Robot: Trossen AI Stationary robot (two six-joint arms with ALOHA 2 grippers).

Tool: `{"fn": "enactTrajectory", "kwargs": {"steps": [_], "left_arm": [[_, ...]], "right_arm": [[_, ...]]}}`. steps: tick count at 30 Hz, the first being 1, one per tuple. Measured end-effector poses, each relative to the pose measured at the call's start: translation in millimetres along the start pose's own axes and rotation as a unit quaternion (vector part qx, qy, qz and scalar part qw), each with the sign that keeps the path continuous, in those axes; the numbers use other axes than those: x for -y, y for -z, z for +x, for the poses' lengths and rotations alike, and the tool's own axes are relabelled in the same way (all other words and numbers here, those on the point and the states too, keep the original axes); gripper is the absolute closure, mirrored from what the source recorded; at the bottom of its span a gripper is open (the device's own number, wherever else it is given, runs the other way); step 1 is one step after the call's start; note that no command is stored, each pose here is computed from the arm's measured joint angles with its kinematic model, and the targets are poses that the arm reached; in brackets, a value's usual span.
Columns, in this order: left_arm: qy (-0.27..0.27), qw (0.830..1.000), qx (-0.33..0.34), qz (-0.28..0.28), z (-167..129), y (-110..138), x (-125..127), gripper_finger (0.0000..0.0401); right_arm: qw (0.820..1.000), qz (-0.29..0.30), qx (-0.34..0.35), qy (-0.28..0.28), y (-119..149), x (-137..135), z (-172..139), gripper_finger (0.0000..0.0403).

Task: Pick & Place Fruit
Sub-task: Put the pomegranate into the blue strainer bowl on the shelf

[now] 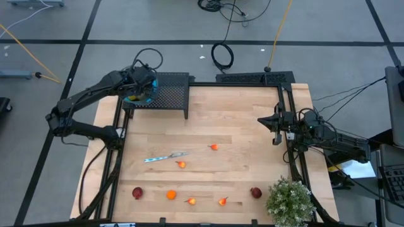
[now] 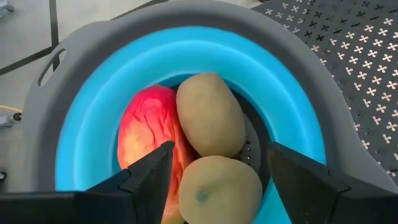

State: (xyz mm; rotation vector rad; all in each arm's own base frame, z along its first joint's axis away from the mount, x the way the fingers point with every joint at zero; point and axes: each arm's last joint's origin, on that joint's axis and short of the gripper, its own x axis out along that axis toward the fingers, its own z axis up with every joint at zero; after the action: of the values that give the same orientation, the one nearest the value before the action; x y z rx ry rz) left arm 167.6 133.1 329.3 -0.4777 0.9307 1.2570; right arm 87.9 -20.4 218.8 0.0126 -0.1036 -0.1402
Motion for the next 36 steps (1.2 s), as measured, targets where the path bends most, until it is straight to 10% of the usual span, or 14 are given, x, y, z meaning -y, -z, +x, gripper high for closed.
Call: {"fn": "enactTrajectory", "kwargs": {"steps": [20,36], "left_arm": [[0.305,0.952,0.011,0.017,-92.4,-1.9,11.7,0.0130],[0.411,0.904,-0.113,0.003,-136.2,50.6,48.1,0.0130]], "right_arm": [[1.000,-0.001,0.007,-0.002,-1.4,-0.1,0.0,0.0403],[1.000,-0.001,0.007,-0.002,-1.3,-0.1,0.0,0.0403]]}}
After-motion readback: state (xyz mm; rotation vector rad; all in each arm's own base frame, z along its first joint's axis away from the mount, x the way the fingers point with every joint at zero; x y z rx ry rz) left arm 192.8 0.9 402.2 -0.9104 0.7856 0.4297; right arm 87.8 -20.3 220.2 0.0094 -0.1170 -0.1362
